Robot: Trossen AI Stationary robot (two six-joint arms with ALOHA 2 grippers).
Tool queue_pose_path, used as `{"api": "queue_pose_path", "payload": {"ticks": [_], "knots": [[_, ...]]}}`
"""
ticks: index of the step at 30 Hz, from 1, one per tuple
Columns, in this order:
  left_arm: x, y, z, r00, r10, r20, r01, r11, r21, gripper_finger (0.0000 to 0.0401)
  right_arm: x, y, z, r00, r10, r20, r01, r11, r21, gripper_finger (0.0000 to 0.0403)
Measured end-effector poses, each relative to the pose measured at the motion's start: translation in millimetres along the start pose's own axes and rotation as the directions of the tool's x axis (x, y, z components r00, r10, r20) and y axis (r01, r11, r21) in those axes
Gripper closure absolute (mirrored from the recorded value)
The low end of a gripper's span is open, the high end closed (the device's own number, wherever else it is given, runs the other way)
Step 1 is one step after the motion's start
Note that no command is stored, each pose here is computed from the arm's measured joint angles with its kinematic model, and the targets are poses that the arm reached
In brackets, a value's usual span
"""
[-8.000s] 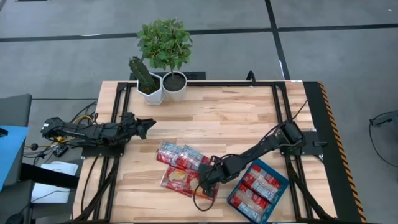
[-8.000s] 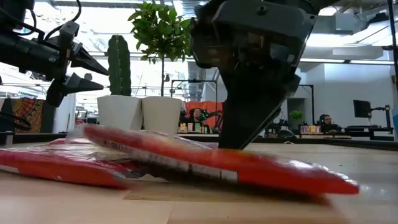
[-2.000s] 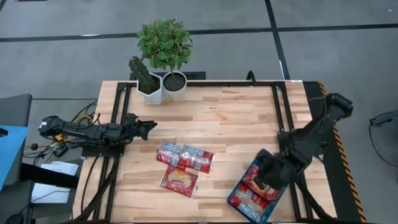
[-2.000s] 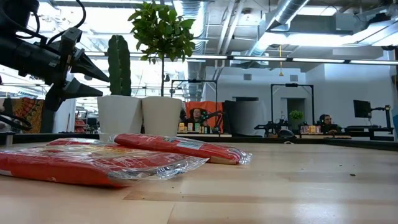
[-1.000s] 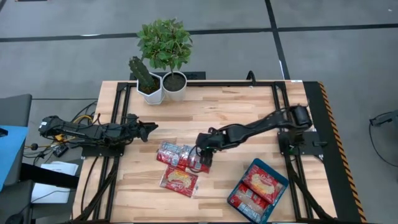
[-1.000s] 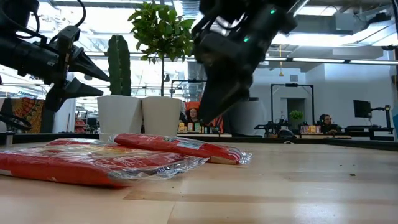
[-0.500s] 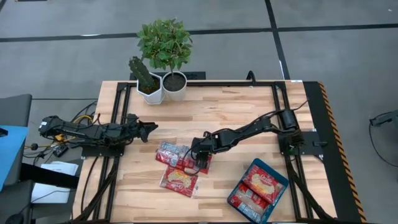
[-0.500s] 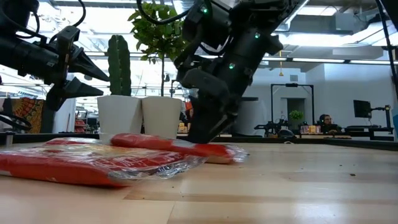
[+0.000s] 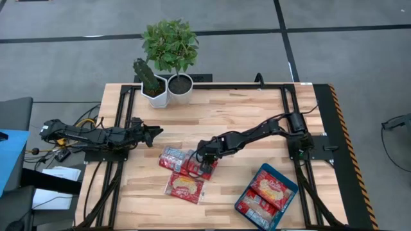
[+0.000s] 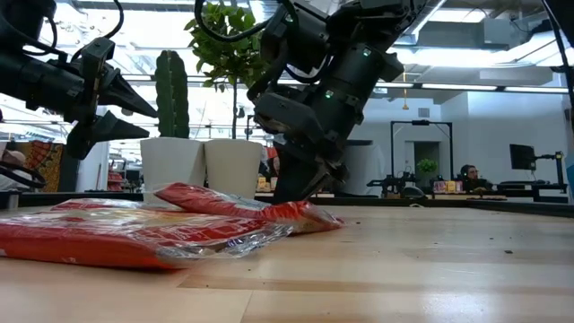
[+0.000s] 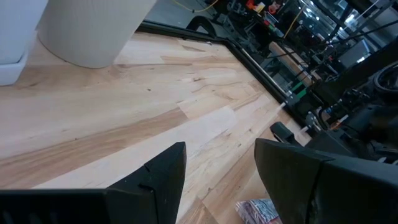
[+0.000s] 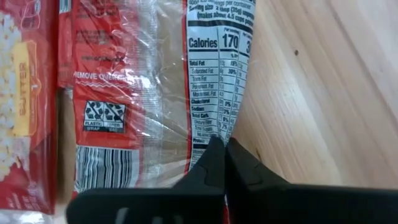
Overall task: Sort popcorn bags into baskets
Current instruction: Put the red popcorn bag into the blue bin
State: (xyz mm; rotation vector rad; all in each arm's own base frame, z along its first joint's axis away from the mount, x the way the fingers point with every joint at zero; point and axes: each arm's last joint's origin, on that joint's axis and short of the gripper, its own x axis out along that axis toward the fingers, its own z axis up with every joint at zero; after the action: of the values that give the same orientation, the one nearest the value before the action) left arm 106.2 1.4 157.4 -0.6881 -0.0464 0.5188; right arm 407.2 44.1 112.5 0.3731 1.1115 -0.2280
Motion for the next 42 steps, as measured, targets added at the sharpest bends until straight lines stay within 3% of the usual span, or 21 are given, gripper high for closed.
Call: {"api": "queue_pose_path", "payload": {"ticks": [10, 22, 33, 42], "knots": [[0.0, 0.0, 0.0, 1.000, 0.000, 0.000, 0.000, 1.000, -0.001, 0.0218, -34.5, 5.6, 23.9, 0.998, 0.029, 0.048, -0.029, 1.000, 0.006, 0.0399], [0.7, 0.2, -0.9, 1.000, 0.006, -0.006, -0.006, 1.000, -0.001, 0.0218, -112.8, 16.7, 27.0, 0.987, 0.050, 0.150, -0.055, 0.998, 0.034, 0.0400], [1.0, 0.4, -1.4, 1.000, 0.011, -0.008, -0.012, 1.000, -0.022, 0.0218, -177.2, 41.8, -7.0, 0.988, 0.065, 0.140, -0.075, 0.994, 0.073, 0.0400], [1.0, 0.4, -1.4, 1.000, 0.010, -0.010, -0.010, 0.999, -0.031, 0.0218, -215.8, 79.9, -69.9, 0.997, 0.078, 0.027, -0.081, 0.989, 0.125, 0.0400]]}}
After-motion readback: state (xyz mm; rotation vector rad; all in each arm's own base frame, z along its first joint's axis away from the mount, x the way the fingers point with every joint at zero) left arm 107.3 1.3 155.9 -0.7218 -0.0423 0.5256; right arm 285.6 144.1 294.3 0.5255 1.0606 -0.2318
